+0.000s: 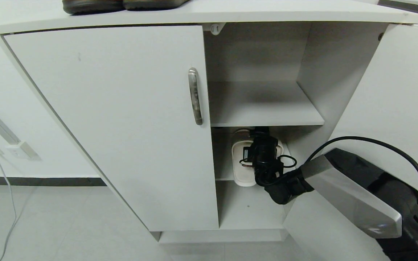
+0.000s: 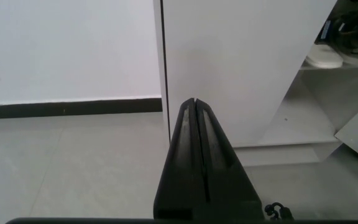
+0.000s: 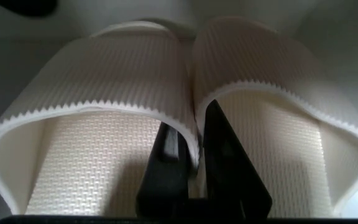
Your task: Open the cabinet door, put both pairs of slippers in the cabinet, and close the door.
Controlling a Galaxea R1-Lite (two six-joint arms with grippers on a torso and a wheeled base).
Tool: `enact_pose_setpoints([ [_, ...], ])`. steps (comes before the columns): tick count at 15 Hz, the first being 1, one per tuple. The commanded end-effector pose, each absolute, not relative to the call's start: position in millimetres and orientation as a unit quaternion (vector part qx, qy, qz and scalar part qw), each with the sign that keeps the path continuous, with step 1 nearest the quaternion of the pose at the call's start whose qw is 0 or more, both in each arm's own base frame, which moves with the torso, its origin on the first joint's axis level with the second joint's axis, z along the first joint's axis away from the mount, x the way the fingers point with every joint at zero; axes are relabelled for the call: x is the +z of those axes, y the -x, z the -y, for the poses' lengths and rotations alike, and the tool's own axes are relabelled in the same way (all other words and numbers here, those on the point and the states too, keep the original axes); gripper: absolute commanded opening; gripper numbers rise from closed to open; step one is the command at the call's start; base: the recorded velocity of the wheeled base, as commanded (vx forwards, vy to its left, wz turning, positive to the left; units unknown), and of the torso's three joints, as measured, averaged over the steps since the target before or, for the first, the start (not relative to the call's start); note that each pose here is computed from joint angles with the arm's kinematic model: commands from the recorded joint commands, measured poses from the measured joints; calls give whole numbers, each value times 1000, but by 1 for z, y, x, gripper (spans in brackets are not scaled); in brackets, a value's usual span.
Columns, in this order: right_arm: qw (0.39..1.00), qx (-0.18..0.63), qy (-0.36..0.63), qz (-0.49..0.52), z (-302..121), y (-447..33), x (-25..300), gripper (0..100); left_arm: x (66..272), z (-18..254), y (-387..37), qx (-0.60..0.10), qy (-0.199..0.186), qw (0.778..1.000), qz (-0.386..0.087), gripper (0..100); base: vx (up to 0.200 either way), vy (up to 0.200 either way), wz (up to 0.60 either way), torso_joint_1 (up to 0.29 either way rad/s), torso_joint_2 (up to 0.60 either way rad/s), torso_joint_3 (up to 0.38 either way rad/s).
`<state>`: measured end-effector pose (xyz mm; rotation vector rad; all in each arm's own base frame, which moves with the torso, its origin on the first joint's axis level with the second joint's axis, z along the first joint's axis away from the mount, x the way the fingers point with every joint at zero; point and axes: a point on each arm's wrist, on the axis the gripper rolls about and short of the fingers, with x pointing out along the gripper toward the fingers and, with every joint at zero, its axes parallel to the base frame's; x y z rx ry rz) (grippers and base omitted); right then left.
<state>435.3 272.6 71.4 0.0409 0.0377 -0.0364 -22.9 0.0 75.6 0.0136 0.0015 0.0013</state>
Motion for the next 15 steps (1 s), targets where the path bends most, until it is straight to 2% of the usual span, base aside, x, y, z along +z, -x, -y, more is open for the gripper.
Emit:
enact_pose_setpoints([
  [1, 999, -20, -26, -10, -274, -444, 71, 0, 76, 0, 23, 1, -7, 1000, -2, 0, 0, 0, 0, 0, 0, 0],
  [11, 999, -26, -18, -17, -272, -454, 61, 0, 76, 0, 23, 1, -7, 1000, -2, 0, 0, 0, 0, 0, 0, 0],
  [12, 999, -26, -18, -18, -272, -454, 60, 100, 76, 0, 23, 2, -7, 1000, -2, 0, 0, 0, 0, 0, 0, 0],
  [15, 999, -25, -8, -31, -270, -448, 56, 100, 76, 0, 23, 1, -6, 1000, -2, 0, 0, 0, 0, 0, 0, 0],
])
